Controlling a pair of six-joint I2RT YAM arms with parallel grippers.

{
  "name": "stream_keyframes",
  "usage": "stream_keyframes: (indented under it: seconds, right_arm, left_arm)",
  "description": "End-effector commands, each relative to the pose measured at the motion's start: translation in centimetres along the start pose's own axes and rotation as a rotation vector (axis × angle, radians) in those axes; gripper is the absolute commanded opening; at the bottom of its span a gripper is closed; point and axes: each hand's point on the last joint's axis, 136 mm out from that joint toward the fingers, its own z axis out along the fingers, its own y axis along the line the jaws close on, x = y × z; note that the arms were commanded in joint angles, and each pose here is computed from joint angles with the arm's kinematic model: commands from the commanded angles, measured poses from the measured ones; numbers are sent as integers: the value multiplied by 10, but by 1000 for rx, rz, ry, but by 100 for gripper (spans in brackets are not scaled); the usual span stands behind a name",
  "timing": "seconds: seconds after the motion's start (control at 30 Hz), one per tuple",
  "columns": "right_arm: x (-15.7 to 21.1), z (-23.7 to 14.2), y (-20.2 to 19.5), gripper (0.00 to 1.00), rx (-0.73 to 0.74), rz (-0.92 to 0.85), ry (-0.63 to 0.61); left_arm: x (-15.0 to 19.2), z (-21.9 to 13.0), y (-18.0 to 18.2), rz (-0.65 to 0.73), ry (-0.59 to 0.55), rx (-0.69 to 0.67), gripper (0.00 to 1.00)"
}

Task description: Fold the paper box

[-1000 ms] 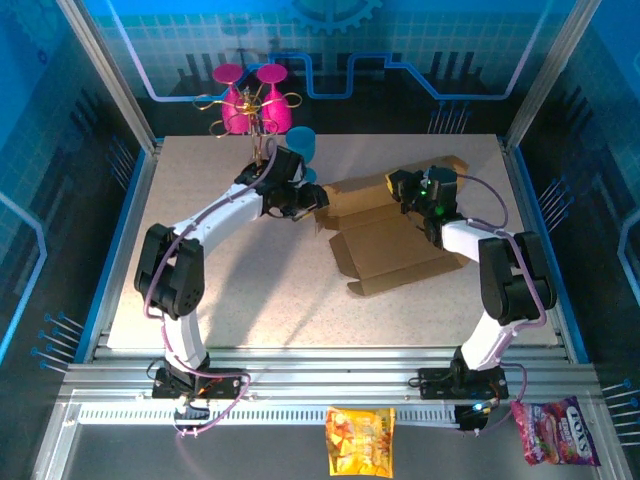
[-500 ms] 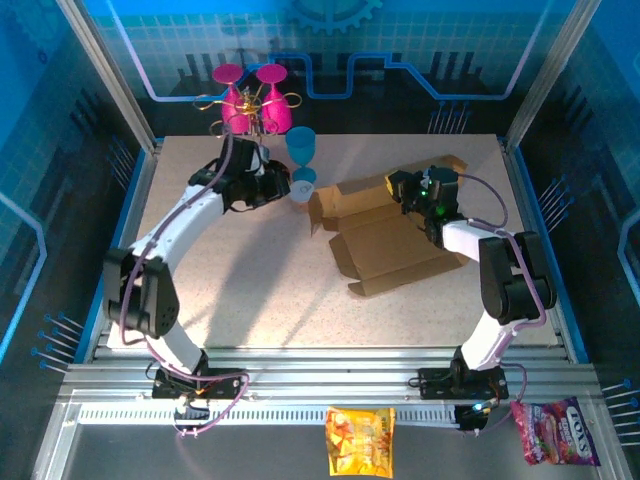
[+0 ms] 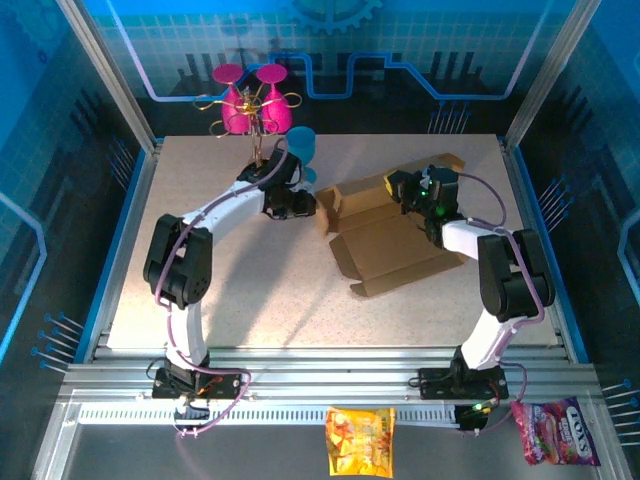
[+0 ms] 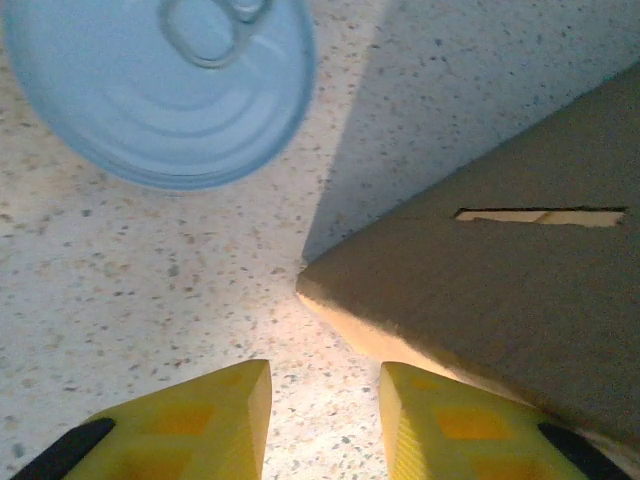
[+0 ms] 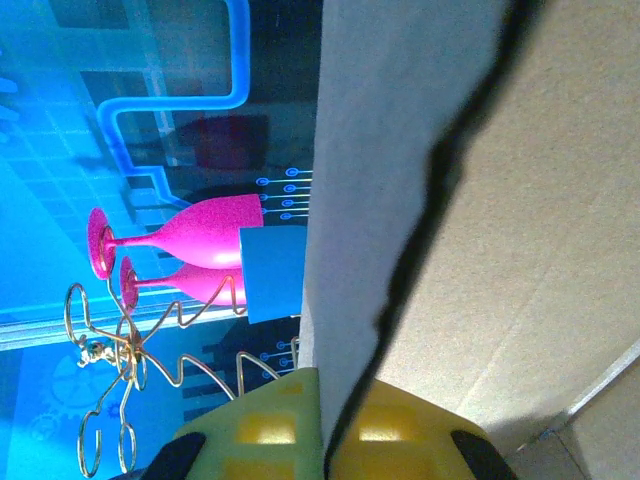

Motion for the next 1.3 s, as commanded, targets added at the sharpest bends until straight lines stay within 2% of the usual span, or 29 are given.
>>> stream_keyframes:
  seconds: [0.0, 0.7, 0.97, 1.13, 1.27]
  right_arm:
    - [3, 5, -35, 0, 100, 31, 40]
    - [8, 4, -29, 0, 111, 34, 73]
    - [10, 3, -29, 0, 120, 32, 77]
    - [10, 4, -31, 0, 120, 42, 74]
    - [9, 5, -26, 0, 116, 48, 68]
  left_arm:
    - [-8, -6, -14, 62, -64, 52, 36]
    - [8, -7, -72, 189, -112, 235, 41]
    - [3, 3, -72, 159, -145, 194, 42]
    - [3, 9, -71, 142, -187, 150, 47]
    - [5, 16, -65, 135, -217, 98, 47]
